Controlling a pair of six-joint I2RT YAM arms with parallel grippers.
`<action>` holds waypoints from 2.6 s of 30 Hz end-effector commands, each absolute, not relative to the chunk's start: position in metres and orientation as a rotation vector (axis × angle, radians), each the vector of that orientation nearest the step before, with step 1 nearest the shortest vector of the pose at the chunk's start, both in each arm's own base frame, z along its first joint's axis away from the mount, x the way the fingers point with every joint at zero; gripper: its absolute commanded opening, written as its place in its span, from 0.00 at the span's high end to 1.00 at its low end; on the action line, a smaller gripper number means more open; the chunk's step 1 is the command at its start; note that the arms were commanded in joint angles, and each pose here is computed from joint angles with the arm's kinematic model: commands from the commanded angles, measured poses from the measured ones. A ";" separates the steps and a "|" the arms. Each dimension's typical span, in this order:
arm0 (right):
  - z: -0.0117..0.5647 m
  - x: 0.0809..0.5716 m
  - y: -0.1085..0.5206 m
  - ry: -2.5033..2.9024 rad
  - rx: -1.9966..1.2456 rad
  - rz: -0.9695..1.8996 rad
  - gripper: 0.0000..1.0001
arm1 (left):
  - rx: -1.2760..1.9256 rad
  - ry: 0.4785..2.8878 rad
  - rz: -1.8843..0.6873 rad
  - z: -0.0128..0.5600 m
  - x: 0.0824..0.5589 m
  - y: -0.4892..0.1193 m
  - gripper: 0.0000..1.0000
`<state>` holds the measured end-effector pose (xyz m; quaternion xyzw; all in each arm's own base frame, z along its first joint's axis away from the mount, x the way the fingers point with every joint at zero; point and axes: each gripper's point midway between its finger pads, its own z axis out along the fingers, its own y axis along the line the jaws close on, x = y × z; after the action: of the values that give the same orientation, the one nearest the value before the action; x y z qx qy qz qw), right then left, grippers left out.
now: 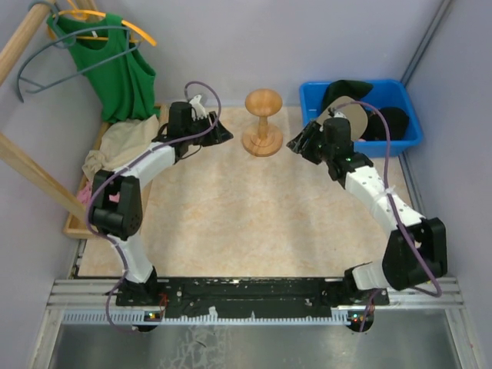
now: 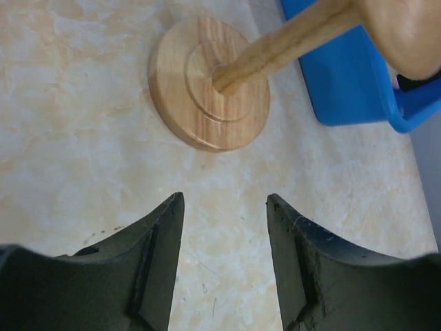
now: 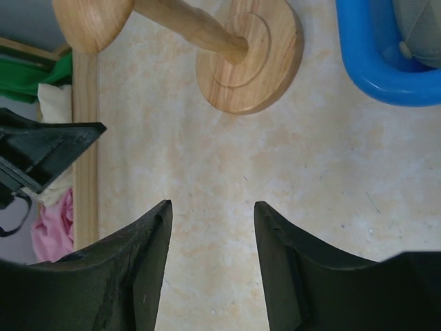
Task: Stack the hats
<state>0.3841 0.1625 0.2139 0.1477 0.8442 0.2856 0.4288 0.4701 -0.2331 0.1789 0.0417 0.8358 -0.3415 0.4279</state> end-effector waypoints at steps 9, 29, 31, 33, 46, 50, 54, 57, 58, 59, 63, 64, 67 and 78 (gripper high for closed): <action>0.186 0.480 0.194 2.106 0.537 0.736 0.48 | 0.039 2.075 -0.910 0.156 0.546 -0.251 0.41; 0.139 0.581 0.216 2.179 0.649 0.698 0.37 | 0.002 1.908 -1.255 0.144 0.602 -0.266 0.33; 0.134 0.585 0.219 2.185 0.651 0.712 0.36 | 0.007 1.905 -1.276 0.144 0.604 -0.269 0.33; 0.130 0.590 0.224 2.191 0.646 0.731 0.36 | 0.006 1.910 -1.291 0.142 0.604 -0.271 0.33; 0.091 0.601 0.253 2.303 0.585 0.821 0.36 | 0.011 2.000 -1.286 0.109 0.602 -0.273 0.31; 0.077 0.594 0.262 2.345 0.563 0.833 0.36 | 0.015 2.053 -1.247 0.093 0.599 -0.270 0.30; 0.070 0.586 0.271 2.363 0.544 0.859 0.36 | 0.007 2.079 -1.235 0.081 0.598 -0.268 0.30; 0.063 0.581 0.272 2.390 0.503 0.824 0.36 | 0.007 2.097 -1.229 0.072 0.598 -0.268 0.30; 0.062 0.580 0.267 2.394 0.489 0.793 0.36 | 0.009 2.100 -1.225 0.070 0.598 -0.268 0.30; 0.063 0.580 0.263 2.392 0.474 0.760 0.36 | 0.011 2.105 -1.220 0.068 0.598 -0.267 0.30; 0.059 0.574 0.248 2.399 0.432 0.664 0.36 | 0.022 2.113 -1.193 0.062 0.599 -0.265 0.30; 0.056 0.571 0.244 2.414 0.426 0.636 0.36 | 0.023 2.116 -1.188 0.060 0.599 -0.265 0.30; 0.052 0.566 0.233 2.421 0.407 0.572 0.36 | 0.023 2.123 -1.179 0.055 0.600 -0.264 0.30; 0.030 0.564 0.230 2.468 0.410 0.570 0.36 | 0.009 2.122 -1.211 0.046 0.600 -0.267 0.30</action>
<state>0.5831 0.2370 0.0669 0.1584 0.8956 0.2481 0.3335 0.5964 -0.2636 0.0572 -0.0015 0.8177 -0.4624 0.3427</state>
